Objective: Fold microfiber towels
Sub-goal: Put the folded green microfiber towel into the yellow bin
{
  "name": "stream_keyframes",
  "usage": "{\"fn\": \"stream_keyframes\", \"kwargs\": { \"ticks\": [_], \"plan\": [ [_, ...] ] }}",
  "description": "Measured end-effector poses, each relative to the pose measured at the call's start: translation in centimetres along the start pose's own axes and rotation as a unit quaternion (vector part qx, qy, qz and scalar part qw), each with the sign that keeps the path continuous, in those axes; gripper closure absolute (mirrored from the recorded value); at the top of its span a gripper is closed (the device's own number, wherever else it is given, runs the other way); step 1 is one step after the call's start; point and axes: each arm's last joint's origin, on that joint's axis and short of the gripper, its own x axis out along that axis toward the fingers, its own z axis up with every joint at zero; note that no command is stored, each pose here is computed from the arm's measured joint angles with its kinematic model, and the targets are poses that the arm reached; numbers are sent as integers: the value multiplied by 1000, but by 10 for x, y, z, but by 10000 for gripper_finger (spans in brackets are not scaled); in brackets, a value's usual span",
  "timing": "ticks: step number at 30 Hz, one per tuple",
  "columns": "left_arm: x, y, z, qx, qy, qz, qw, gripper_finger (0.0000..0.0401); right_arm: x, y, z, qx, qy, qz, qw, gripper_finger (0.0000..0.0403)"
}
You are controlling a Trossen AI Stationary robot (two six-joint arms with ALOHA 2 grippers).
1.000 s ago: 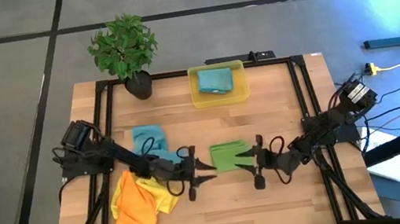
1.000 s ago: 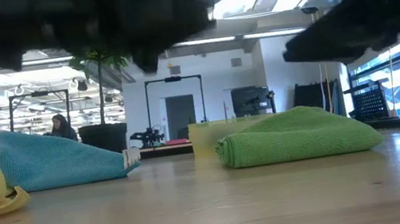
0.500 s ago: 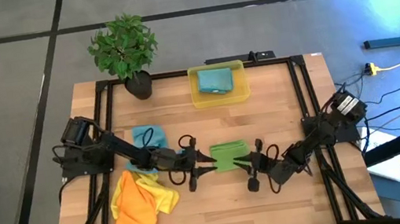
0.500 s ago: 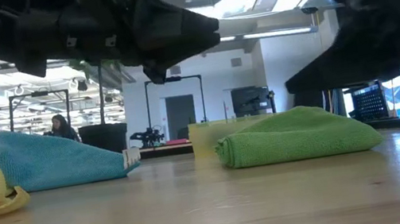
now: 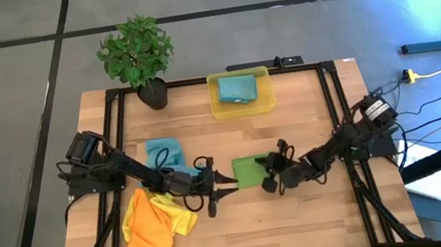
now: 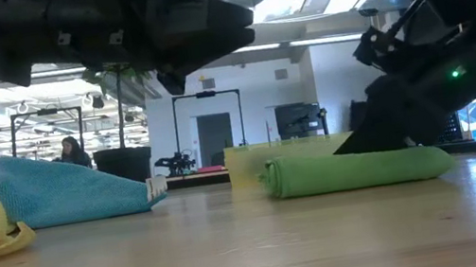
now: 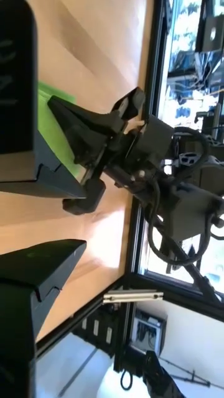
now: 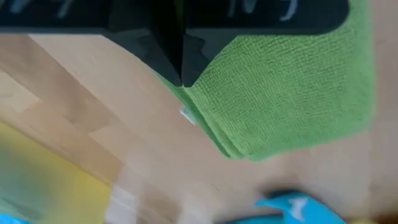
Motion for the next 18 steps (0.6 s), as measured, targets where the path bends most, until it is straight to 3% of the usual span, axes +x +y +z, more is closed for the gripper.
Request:
{"fn": "stream_keyframes", "kwargs": {
  "ticks": [11, 18],
  "plan": [
    [0, 2, 0, 18, 0, 6, 1000, 293, -11, 12, 16, 13, -42, 68, 997, 391],
    [-2, -5, 2, 54, -15, -4, 998, 293, -40, 25, 28, -36, -86, 89, 992, 381]
  ]
}}
